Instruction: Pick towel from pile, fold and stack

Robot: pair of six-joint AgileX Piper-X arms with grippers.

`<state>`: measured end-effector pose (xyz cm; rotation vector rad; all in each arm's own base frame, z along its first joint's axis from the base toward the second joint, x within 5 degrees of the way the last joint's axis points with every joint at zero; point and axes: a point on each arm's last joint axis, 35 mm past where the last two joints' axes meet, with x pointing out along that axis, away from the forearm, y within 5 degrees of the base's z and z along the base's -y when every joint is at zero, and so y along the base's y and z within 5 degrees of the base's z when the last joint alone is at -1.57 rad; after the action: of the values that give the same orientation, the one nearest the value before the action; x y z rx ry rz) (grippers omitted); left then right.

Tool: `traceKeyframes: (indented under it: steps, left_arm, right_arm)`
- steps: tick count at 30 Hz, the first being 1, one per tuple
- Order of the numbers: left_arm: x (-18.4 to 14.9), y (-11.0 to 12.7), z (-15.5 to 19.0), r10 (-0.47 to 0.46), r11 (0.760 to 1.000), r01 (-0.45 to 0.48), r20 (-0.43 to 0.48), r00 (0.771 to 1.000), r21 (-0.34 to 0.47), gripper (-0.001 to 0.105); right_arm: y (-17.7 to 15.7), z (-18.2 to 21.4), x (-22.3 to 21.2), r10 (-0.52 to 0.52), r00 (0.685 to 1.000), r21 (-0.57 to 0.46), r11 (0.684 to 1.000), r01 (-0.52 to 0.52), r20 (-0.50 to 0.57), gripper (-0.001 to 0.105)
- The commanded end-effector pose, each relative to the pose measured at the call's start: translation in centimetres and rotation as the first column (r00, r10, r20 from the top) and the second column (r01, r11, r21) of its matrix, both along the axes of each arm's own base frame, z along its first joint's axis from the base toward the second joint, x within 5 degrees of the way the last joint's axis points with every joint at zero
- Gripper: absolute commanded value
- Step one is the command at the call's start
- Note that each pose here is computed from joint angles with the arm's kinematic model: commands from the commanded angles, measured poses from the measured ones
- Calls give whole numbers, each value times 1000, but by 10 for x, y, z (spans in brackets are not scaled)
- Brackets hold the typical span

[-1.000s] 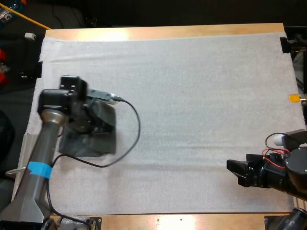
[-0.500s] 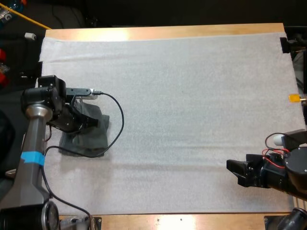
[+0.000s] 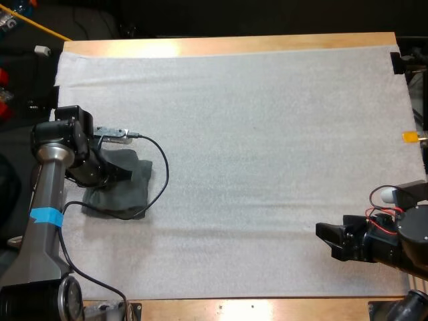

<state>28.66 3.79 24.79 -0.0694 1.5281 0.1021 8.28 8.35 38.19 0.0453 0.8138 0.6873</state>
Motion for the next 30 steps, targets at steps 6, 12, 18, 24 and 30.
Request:
traceKeyframes:
  steps: [6,12,18,24,30]
  left_arm:
    - [-3,5,2,43,989,-39,-27,999,144,60]
    - [-3,3,2,66,993,-63,-20,998,98,60]
    - [-1,2,0,81,995,-81,5,997,50,60]
    - [-6,0,-25,100,995,-101,14,995,15,60]
    - [-14,-3,-54,110,993,-109,36,993,-35,60]
  right_arm:
    - [0,2,0,9,1000,6,1000,-9,3,62]
    - [0,2,0,9,1000,6,1000,-9,3,62]
    - [0,2,0,9,1000,6,1000,-9,3,62]
    - [2,4,-1,62,998,52,997,-61,-11,62]
    - [8,11,1,114,993,136,984,-117,29,62]
